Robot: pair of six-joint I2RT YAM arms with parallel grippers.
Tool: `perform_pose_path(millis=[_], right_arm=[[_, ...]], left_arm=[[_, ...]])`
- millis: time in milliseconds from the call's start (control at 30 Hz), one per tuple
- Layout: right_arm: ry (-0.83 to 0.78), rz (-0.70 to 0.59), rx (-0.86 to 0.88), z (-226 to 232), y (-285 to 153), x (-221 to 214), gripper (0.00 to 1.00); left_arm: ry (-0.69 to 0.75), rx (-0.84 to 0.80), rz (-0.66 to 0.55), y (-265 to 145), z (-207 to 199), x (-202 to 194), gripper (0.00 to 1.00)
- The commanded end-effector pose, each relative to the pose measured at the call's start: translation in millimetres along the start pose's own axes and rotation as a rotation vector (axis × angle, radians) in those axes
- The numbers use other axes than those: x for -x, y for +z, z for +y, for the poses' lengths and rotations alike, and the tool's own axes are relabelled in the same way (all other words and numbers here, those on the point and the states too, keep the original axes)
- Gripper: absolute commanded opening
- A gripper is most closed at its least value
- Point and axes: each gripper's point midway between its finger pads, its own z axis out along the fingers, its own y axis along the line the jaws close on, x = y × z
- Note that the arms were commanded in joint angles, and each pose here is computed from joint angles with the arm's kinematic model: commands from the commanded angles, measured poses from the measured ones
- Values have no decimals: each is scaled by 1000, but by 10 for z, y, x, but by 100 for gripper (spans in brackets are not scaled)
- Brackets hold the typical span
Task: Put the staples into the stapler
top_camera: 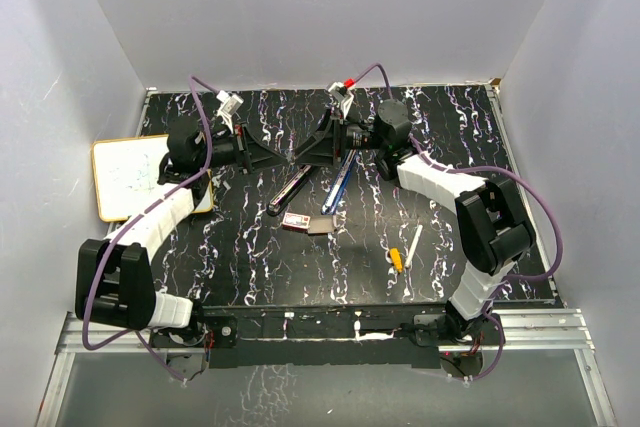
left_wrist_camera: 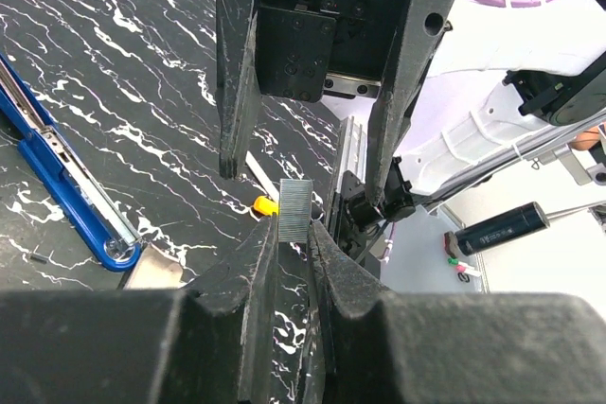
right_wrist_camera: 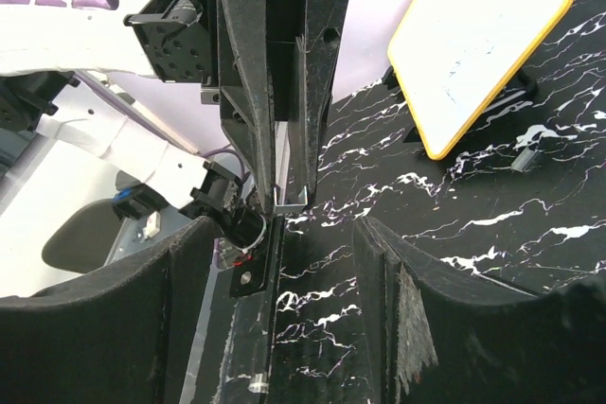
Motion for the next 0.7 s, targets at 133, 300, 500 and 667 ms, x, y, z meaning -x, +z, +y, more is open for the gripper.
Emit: perform_pose_path(millis=[133,300,500,667], right_arm=[[-76,-30,52,197,112,219,60],[-44,-18,50,98,163,162,53],[-40,-14,55,101,172,158,46],[-42,-19,58,119,171,171,48]], left_arm=[[18,-48,7,21,-120,-13,0],[12,-48,9,24,-116,-43,0],[12,-47,11,27,-106,-55,0],[11,-48,13,25,-102,-72,0]])
